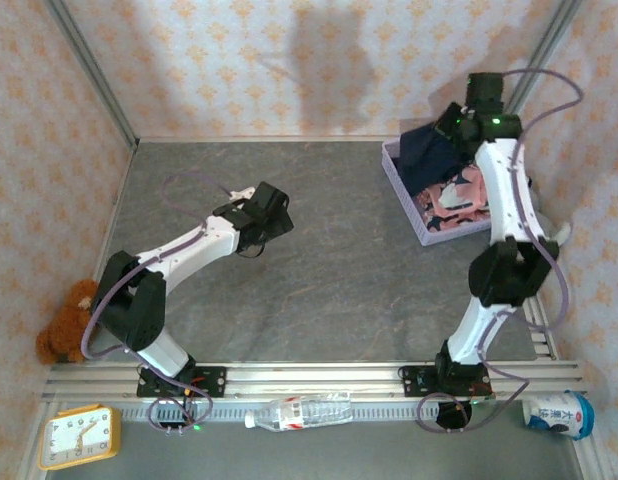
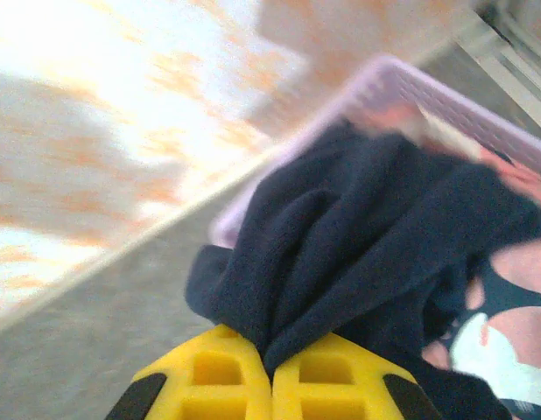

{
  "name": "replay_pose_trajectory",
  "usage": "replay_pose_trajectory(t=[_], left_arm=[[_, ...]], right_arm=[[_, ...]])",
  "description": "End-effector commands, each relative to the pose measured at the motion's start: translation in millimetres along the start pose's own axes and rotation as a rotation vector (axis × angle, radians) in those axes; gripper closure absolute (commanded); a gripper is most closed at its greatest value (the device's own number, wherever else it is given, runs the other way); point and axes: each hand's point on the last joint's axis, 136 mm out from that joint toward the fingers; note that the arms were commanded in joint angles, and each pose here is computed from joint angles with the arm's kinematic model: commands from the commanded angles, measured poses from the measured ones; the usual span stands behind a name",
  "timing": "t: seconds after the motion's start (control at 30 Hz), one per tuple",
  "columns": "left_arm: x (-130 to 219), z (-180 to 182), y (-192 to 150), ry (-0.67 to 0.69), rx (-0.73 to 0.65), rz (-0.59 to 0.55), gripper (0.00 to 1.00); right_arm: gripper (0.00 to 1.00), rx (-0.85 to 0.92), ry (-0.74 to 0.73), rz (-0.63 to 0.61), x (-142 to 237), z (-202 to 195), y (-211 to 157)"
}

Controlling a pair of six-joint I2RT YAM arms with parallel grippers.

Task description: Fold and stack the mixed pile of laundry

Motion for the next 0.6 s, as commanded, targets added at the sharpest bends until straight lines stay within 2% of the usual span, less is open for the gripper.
replay_pose_trajectory(t=[0.0, 0.2, 0.3, 0.4, 0.53, 0.57], left_arm=[[7, -9, 11, 0.002, -0.006, -0.021, 0.0], [19, -1, 47, -0.021, 0.099, -0.057, 0.0], [23, 20, 62, 0.008, 0.172, -0.086, 0.0], [30, 50, 73, 0.063, 0.247, -0.129, 0.0], [40, 78, 74, 0.108, 0.271, -0.169, 0.0], [41, 82, 71, 0.113, 0.27, -0.165, 0.0]], right_arm=[[1.0, 0.049, 0.282, -0.164, 70, 61, 43], [1.0, 0.189, 0.614, -0.154, 146, 159, 29], [1.0, 0.223, 0.701, -0.135, 160, 195, 11], [1.0, 0.156, 0.697, -0.039, 124, 207, -20], [1.0, 0.059, 0.684, 0.209, 43, 220, -102], [0.95, 0.064, 0.67, 0.261, 25, 222, -126]])
Point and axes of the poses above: each hand's point on the last joint's axis, 136 mm out from that joint toward the fingers, its own x axis back along the fingers, its own z axis along the line the jaws close on, y = z × x, and after that the axes turned 13 degrees about x, right-handed
